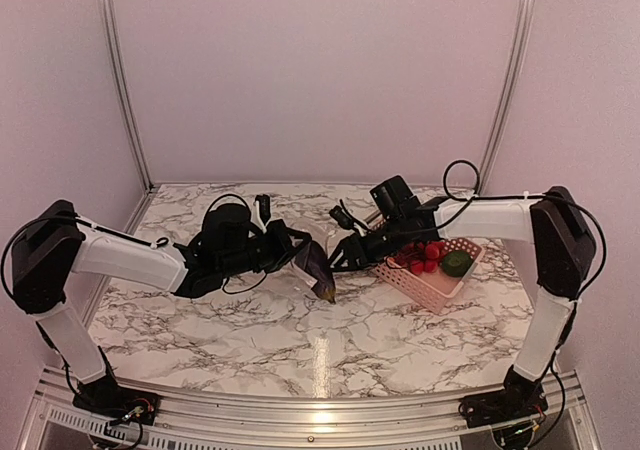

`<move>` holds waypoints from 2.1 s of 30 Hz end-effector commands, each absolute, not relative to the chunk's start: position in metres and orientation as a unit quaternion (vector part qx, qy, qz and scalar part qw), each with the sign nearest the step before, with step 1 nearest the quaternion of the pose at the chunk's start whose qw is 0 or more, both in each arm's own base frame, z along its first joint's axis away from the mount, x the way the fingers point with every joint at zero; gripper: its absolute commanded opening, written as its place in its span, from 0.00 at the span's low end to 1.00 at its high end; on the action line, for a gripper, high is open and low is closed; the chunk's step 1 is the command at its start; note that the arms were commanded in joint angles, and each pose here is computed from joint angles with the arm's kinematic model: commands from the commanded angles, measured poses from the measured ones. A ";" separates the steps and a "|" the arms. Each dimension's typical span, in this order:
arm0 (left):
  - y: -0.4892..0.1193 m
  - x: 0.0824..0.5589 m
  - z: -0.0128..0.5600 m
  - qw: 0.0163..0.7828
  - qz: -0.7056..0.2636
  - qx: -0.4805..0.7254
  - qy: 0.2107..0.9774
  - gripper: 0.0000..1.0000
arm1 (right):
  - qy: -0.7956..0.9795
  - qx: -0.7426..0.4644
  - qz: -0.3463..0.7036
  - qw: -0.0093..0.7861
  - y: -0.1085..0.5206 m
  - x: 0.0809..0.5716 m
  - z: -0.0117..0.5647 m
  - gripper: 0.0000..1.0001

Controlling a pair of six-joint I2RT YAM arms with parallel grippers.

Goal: Place the food in the zip-top bag and seal the zipper
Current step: Adjust the zipper food storage bag at the center of the board, then adjust the fake vegetable in the zipper food storage bag.

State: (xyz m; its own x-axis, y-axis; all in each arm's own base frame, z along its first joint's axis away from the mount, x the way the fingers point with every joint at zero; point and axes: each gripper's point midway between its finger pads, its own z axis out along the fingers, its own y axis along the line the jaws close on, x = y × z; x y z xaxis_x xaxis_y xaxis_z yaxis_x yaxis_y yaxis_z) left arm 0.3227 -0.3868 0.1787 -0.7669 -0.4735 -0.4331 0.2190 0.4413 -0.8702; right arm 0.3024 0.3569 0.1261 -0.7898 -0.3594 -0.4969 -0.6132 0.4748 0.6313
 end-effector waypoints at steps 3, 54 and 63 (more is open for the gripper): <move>-0.385 0.323 0.195 0.343 -0.530 -0.074 0.772 0.00 | 0.854 -0.287 0.405 0.154 0.346 0.304 0.126 0.55; -0.397 0.281 0.144 0.348 -0.170 0.215 0.896 0.00 | 0.737 -0.296 0.604 0.062 0.372 0.259 0.192 0.21; -0.405 0.274 0.206 0.398 -0.353 0.164 0.831 0.00 | 0.707 -0.284 0.646 0.050 0.378 0.260 0.225 0.56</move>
State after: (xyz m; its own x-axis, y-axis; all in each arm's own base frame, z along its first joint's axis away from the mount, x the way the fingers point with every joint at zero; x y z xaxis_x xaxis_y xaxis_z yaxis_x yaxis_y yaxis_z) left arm 0.2748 -0.4138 0.1961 -0.6114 0.1005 -0.7849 0.5664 0.7482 -0.3454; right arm 0.2553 0.3776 0.1706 -0.8785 -0.3658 -0.3072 -0.3778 0.1384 0.9155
